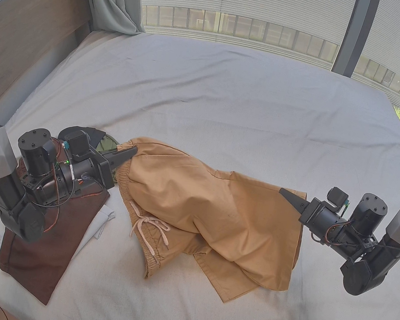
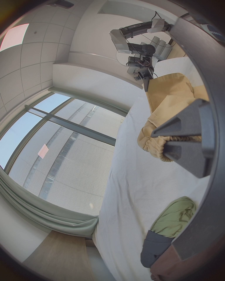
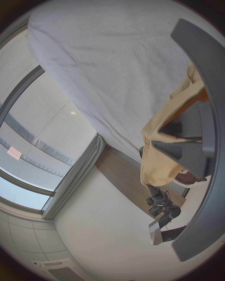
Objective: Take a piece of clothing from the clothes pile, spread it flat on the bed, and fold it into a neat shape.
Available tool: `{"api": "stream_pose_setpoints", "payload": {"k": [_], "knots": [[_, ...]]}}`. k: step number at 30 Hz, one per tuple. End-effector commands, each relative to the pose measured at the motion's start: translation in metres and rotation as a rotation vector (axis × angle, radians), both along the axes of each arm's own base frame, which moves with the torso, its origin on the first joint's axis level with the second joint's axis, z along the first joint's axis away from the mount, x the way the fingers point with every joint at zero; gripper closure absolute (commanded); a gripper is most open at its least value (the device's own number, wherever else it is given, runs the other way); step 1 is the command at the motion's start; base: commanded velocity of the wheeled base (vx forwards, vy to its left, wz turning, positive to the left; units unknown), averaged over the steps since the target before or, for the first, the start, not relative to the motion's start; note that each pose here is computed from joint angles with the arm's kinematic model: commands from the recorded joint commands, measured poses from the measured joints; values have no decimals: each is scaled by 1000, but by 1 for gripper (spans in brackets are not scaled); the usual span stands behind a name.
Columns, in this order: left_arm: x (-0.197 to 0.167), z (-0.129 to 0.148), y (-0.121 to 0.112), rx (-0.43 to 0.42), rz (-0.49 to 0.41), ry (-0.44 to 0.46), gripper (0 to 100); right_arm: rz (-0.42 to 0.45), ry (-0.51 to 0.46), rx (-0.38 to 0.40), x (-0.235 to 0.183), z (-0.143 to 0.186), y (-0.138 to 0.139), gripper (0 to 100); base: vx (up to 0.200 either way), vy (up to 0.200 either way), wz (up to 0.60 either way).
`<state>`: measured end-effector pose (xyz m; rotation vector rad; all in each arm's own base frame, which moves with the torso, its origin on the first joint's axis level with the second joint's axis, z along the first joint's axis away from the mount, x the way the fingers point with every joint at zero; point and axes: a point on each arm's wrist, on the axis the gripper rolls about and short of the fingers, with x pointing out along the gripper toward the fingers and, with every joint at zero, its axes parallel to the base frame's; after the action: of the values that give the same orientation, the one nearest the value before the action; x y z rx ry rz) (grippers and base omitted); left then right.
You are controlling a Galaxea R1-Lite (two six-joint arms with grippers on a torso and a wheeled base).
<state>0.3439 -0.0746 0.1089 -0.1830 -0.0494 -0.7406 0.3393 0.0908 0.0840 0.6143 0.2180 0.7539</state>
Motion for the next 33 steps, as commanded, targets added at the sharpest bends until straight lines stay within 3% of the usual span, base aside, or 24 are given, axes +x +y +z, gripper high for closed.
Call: {"api": "stream_pose_setpoints", "payload": {"k": [1, 24, 33], "knots": [[-5, 15, 2, -7, -2, -42, 100, 23, -62, 13, -17, 27, 3, 100, 0, 0, 0], [-15, 42, 7, -21, -14, -119, 100, 40, -203, 49, -41, 76, 4, 100, 0, 0, 0], [-22, 54, 29, -15, -17, -145, 100, 35, -218, 52, -43, 80, 2, 100, 0, 0, 0]]}}
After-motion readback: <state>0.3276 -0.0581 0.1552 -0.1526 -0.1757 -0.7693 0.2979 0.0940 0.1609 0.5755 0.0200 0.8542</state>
